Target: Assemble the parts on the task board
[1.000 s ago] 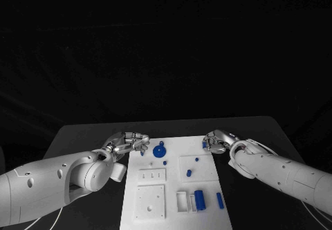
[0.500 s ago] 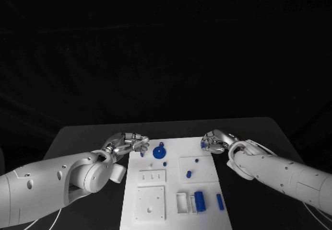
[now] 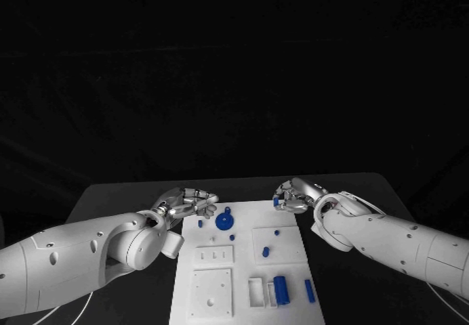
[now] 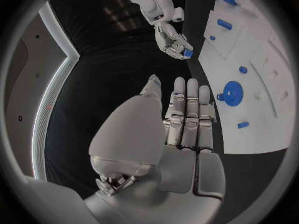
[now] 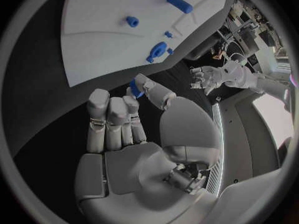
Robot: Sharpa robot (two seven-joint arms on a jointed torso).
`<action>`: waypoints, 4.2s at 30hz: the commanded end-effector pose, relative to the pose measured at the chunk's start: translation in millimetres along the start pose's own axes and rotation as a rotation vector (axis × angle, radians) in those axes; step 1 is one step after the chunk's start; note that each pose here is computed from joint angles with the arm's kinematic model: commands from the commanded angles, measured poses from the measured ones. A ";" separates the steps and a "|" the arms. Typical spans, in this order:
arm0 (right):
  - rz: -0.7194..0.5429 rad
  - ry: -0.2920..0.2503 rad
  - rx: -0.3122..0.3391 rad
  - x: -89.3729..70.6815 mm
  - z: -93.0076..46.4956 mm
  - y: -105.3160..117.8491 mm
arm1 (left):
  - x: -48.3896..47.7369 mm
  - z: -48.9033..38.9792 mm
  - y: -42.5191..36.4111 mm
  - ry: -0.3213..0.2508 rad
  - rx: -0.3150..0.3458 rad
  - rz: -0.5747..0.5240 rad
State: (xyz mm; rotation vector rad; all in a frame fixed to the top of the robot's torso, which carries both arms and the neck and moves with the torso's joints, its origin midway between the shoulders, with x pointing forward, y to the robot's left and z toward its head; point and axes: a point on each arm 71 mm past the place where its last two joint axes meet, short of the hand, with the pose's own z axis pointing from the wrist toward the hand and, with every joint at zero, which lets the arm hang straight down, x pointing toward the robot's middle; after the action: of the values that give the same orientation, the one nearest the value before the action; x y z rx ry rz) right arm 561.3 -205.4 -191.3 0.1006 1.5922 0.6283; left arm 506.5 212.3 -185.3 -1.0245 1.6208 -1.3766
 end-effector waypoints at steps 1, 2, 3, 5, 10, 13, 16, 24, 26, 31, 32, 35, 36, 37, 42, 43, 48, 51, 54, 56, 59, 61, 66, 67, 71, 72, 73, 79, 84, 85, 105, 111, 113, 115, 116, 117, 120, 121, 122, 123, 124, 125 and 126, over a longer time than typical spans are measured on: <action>-0.058 0.051 0.020 5.4 -0.7 9.1 | 4.8 3.1 1.7 0.044 -0.068 0.008; -0.062 0.053 0.015 6.4 -0.8 13.5 | 5.5 4.9 1.7 0.046 -0.080 0.009; -0.070 0.055 0.010 7.5 -1.1 17.9 | 6.2 7.0 1.9 0.052 -0.093 0.011; -0.083 0.065 -0.003 10.2 -1.5 26.2 | 8.1 10.0 3.6 0.060 -0.127 0.027; -0.087 0.090 -0.063 18.9 -1.9 53.0 | 17.3 16.7 6.0 0.093 -0.178 0.114; -0.083 0.097 -0.087 23.4 -1.7 64.6 | 22.8 18.6 7.7 0.102 -0.209 0.121; -0.087 0.102 -0.106 26.8 -1.7 73.4 | 29.2 22.0 8.2 0.114 -0.222 0.141; -0.090 0.116 -0.139 35.2 -0.2 91.1 | 41.8 26.1 9.7 0.134 -0.248 0.170; -0.091 0.120 -0.148 37.1 -0.3 95.1 | 43.3 26.6 9.7 0.134 -0.248 0.175; -0.092 0.130 -0.165 41.1 -1.0 102.9 | 45.8 26.4 9.6 0.137 -0.248 0.178; -0.092 0.133 -0.168 41.7 -1.3 104.0 | 46.1 26.3 9.6 0.137 -0.249 0.178; -0.095 0.141 -0.177 43.5 -2.4 107.0 | 46.2 25.6 9.4 0.135 -0.246 0.178; -0.096 0.144 -0.179 43.7 -2.9 107.1 | 46.0 25.5 9.3 0.133 -0.244 0.178; -0.096 0.146 -0.178 43.7 -3.2 106.7 | 45.7 25.5 9.3 0.133 -0.243 0.177; -0.097 0.152 -0.179 44.7 -3.7 106.8 | 44.4 25.0 9.3 0.129 -0.242 0.176; -0.097 0.152 -0.180 44.8 -3.9 107.2 | 44.7 25.1 9.3 0.130 -0.242 0.176; -0.095 0.153 -0.187 45.6 -4.9 109.8 | 47.1 25.3 9.8 0.144 -0.249 0.175; -0.095 0.152 -0.187 45.3 -5.4 109.3 | 49.9 24.5 10.2 0.162 -0.254 0.174; -0.095 0.151 -0.186 45.1 -5.3 108.7 | 50.7 24.2 10.5 0.163 -0.256 0.174; -0.095 0.153 -0.188 45.2 -5.7 109.3 | 50.2 24.1 10.5 0.159 -0.256 0.174; -0.094 0.155 -0.192 45.7 -6.2 110.9 | 49.2 23.9 10.7 0.156 -0.257 0.174; -0.093 0.156 -0.195 46.1 -6.4 112.1 | 48.9 23.9 10.8 0.154 -0.257 0.174; -0.095 0.161 -0.202 47.4 -6.9 114.9 | 49.6 24.0 10.8 0.157 -0.257 0.174; -0.095 0.162 -0.203 47.6 -6.9 115.2 | 49.9 24.1 10.8 0.159 -0.257 0.174; -0.096 0.162 -0.208 48.1 -7.8 116.8 | 50.0 24.3 11.1 0.159 -0.258 0.174; -0.097 0.162 -0.209 48.1 -7.8 116.9 | 49.5 24.5 11.2 0.158 -0.259 0.175; -0.097 0.162 -0.210 48.2 -7.9 117.2 | 49.1 24.5 11.3 0.156 -0.259 0.175; -0.098 0.166 -0.213 49.1 -8.0 118.7 | 49.6 24.5 11.4 0.159 -0.259 0.174; -0.097 0.173 -0.218 50.9 -8.1 121.5 | 50.6 24.8 11.2 0.161 -0.256 0.174; -0.097 0.174 -0.219 51.1 -8.1 121.7 | 50.6 24.8 11.2 0.161 -0.255 0.174; -0.099 0.185 -0.223 54.3 -8.7 124.6 | 52.5 25.7 12.8 0.170 -0.263 0.166; -0.097 0.192 -0.231 56.5 -10.3 127.6 | 51.7 26.1 13.5 0.165 -0.269 0.167; -0.097 0.193 -0.231 57.0 -10.5 128.1 | 52.2 26.3 13.5 0.166 -0.270 0.168; -0.098 0.194 -0.232 57.3 -10.6 128.5 | 52.7 26.6 13.5 0.166 -0.271 0.168; -0.099 0.194 -0.233 57.3 -10.6 128.7 | 52.8 26.6 13.6 0.167 -0.271 0.168; -0.100 0.195 -0.233 57.6 -10.7 129.0 | 53.0 26.6 13.6 0.167 -0.273 0.168; -0.102 0.196 -0.234 58.0 -10.9 129.3 | 53.0 26.4 14.2 0.168 -0.282 0.164; -0.103 0.196 -0.234 58.1 -10.9 129.3 | 52.9 26.3 14.2 0.167 -0.282 0.164; -0.105 0.196 -0.235 58.2 -10.9 129.3 | 52.9 26.2 14.3 0.167 -0.282 0.164; -0.106 0.195 -0.235 58.2 -10.9 129.2 | 53.0 26.2 14.3 0.169 -0.283 0.164; -0.106 0.195 -0.234 58.3 -10.9 129.1 | 53.1 26.1 14.4 0.169 -0.284 0.164; -0.106 0.196 -0.234 58.4 -11.0 129.1 | 53.2 26.1 14.5 0.169 -0.285 0.164; -0.106 0.196 -0.235 58.5 -11.0 129.3 | 53.4 26.0 14.6 0.170 -0.287 0.164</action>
State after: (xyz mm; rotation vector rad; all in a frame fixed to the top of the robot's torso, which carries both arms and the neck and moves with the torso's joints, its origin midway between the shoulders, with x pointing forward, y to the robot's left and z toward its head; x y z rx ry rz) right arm 509.6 -84.1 -184.0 -0.1761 1.6736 0.7268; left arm 510.4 164.5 -209.5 -0.9536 2.0105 -1.1146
